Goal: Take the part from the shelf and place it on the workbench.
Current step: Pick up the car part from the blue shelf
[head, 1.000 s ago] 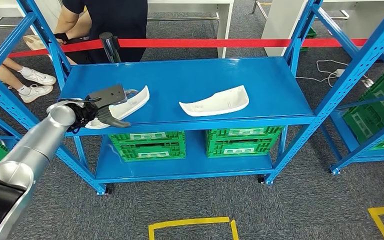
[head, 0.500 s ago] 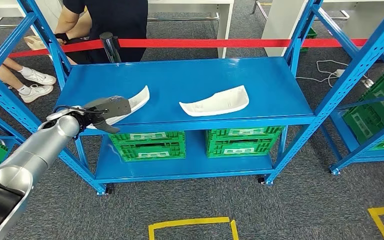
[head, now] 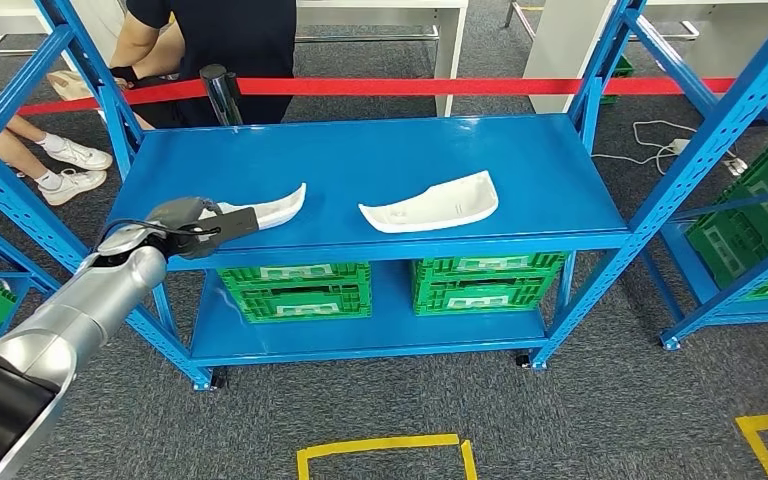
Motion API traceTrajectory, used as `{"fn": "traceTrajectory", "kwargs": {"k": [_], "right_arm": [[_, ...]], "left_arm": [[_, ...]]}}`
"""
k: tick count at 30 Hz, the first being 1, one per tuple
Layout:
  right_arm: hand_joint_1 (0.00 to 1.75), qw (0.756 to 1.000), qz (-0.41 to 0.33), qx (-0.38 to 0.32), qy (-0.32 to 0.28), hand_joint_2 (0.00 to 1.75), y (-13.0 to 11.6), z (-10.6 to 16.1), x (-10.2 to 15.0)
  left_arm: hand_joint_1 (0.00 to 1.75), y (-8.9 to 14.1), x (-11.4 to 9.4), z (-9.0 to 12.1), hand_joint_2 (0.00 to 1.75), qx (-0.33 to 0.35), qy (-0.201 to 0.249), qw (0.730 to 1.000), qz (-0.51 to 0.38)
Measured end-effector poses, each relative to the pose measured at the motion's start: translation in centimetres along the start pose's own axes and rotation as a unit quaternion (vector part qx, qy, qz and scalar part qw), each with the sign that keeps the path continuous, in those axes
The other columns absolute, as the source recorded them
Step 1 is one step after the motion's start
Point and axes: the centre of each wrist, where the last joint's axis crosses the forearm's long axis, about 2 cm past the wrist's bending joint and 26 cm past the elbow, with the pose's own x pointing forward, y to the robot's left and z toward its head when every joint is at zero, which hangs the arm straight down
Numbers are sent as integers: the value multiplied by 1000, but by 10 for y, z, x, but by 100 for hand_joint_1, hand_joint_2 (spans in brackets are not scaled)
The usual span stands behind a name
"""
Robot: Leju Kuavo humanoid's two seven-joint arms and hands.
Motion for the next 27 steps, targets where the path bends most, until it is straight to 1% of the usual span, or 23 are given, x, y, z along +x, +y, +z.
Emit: {"fn": "traceTrajectory", "kwargs": {"k": [6, 11, 19, 22, 27], "right_arm": [[0, 1000, 2, -1, 0, 0, 0, 0, 0], [0, 1000, 3, -1, 0, 0, 0, 0, 0], [0, 1000, 2, -1, 0, 0, 0, 0, 0], [0, 1000, 2, -1, 0, 0, 0, 0, 0], [0, 1000, 2, -1, 0, 0, 0, 0, 0]], "left_arm": [[175, -5, -2, 1, 175, -5, 0, 1000, -8], [175, -4, -1, 0, 175, -5, -6, 1000, -14], [175, -2, 11, -4, 175, -10, -22, 999, -20], [175, -3, 12, -5, 175, -1, -37, 999, -17], [175, -10, 13, -3, 175, 34, -54, 998, -14]]}}
